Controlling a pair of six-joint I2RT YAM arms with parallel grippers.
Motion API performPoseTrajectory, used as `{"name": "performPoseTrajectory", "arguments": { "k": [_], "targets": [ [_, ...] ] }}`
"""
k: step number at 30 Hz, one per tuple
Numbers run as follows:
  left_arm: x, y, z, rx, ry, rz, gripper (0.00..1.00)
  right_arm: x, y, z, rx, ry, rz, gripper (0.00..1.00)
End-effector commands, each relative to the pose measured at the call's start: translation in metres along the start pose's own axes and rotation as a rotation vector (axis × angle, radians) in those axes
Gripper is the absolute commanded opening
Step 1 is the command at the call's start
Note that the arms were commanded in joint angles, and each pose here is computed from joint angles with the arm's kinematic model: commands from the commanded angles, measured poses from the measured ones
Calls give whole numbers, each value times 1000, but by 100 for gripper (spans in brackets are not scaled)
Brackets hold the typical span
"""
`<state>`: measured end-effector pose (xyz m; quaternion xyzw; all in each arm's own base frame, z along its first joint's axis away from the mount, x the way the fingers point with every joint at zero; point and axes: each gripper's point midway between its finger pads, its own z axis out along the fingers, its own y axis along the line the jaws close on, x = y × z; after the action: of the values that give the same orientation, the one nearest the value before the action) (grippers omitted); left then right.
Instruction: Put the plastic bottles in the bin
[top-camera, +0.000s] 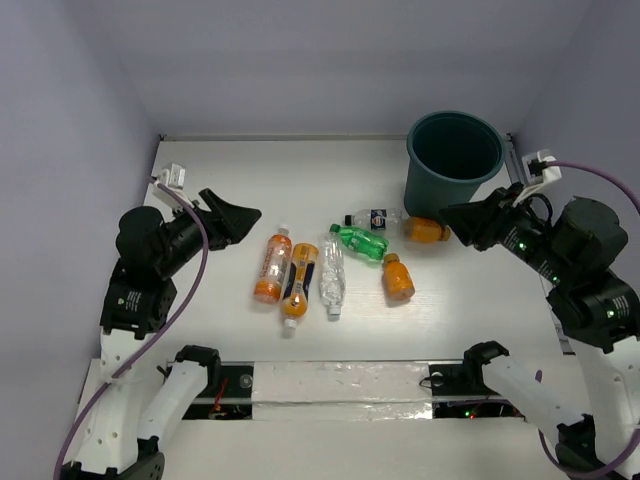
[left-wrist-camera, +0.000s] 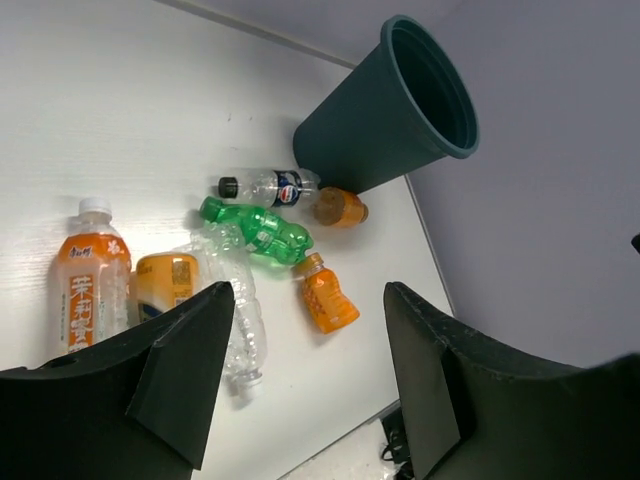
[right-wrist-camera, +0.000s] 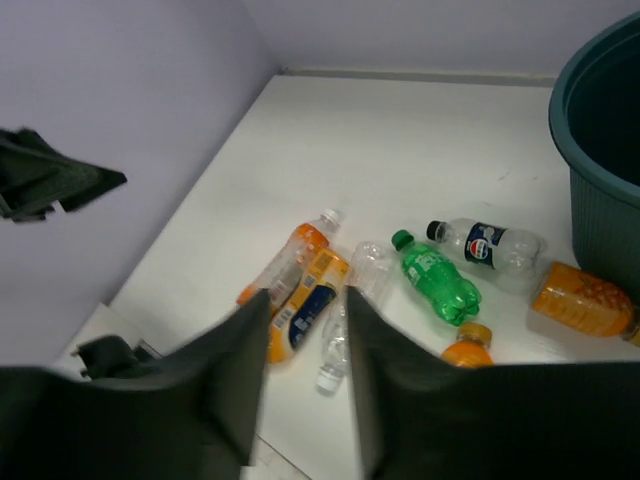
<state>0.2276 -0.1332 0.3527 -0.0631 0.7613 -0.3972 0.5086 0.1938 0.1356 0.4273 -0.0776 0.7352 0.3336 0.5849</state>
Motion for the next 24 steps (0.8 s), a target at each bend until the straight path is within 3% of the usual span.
{"name": "performPoseTrajectory", "arguments": {
  "k": [1, 4, 8, 9, 12, 21, 24],
  "targets": [
    [6, 9, 0, -31, 12, 31, 58, 12, 10, 7, -86, 34, 4, 32],
    [13, 16, 2, -49, 39, 36, 52, 29, 15, 12, -141, 93, 25, 0],
    [21, 36, 11, -117, 69, 24, 31, 41, 13, 19, -154, 143, 34, 0],
    [21, 46, 14, -157, 77, 26, 19, 52, 13, 23, -160, 170, 42, 0],
    [35, 84, 22, -316, 156, 42, 0, 81, 8, 35, -146, 236, 88, 0],
    [65, 141, 47, -490, 277, 70, 0, 154, 32, 68, -166, 395, 120, 0],
    [71, 147, 59, -541, 298, 112, 11, 170, 36, 82, -156, 438, 98, 0]
  ]
}}
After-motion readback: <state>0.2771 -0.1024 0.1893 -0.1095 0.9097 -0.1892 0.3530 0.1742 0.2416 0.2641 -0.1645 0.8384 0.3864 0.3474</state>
